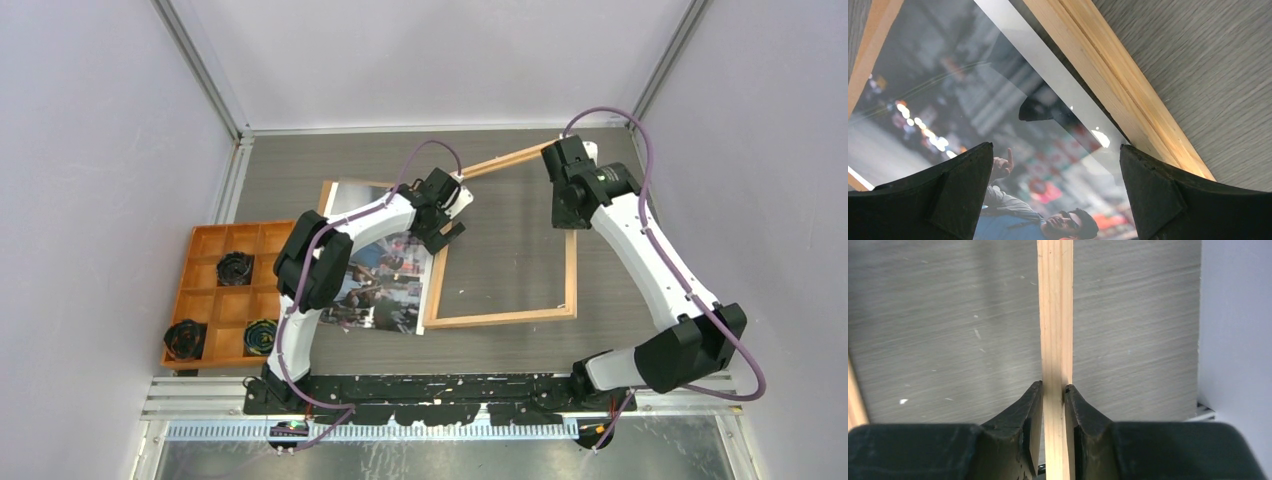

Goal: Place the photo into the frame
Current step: Turn over the photo frame at the center of the board.

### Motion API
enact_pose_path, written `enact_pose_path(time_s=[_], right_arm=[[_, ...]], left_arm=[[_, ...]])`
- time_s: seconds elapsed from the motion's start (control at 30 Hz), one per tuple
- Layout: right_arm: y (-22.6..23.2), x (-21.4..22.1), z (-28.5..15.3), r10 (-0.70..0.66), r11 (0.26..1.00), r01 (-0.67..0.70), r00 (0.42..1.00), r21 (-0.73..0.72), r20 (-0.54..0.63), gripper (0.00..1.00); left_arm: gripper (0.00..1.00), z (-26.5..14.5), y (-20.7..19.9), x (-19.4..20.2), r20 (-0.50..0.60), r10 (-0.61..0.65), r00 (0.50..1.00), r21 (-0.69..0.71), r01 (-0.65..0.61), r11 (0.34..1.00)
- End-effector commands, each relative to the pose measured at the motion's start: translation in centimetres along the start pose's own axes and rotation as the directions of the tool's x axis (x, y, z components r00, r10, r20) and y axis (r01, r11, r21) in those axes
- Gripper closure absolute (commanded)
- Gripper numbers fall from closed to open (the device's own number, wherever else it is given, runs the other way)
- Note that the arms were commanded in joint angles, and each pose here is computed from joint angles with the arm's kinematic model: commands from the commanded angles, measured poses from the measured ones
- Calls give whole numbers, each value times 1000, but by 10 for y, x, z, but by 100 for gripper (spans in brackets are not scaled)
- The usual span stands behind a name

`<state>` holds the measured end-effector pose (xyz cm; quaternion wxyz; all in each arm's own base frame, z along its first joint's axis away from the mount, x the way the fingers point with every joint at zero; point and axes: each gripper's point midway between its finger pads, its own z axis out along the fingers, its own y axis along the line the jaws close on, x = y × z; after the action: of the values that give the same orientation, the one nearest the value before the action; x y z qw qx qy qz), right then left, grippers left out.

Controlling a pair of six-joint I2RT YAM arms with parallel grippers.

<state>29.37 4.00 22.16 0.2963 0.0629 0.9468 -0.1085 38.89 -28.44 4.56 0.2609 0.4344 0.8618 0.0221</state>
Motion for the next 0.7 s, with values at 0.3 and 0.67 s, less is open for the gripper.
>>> enact_pose_path(time_s=[0.3,0.67], right_arm=[[1,22,64,-43,986,52,997,161,-60,99],[16,32,129,-47,964,71,994,257,-97,99]], left_arm=[[0,8,-13,3,18,28,999,48,-29,998],[0,11,-15,13,11,47,999,48,-48,998]])
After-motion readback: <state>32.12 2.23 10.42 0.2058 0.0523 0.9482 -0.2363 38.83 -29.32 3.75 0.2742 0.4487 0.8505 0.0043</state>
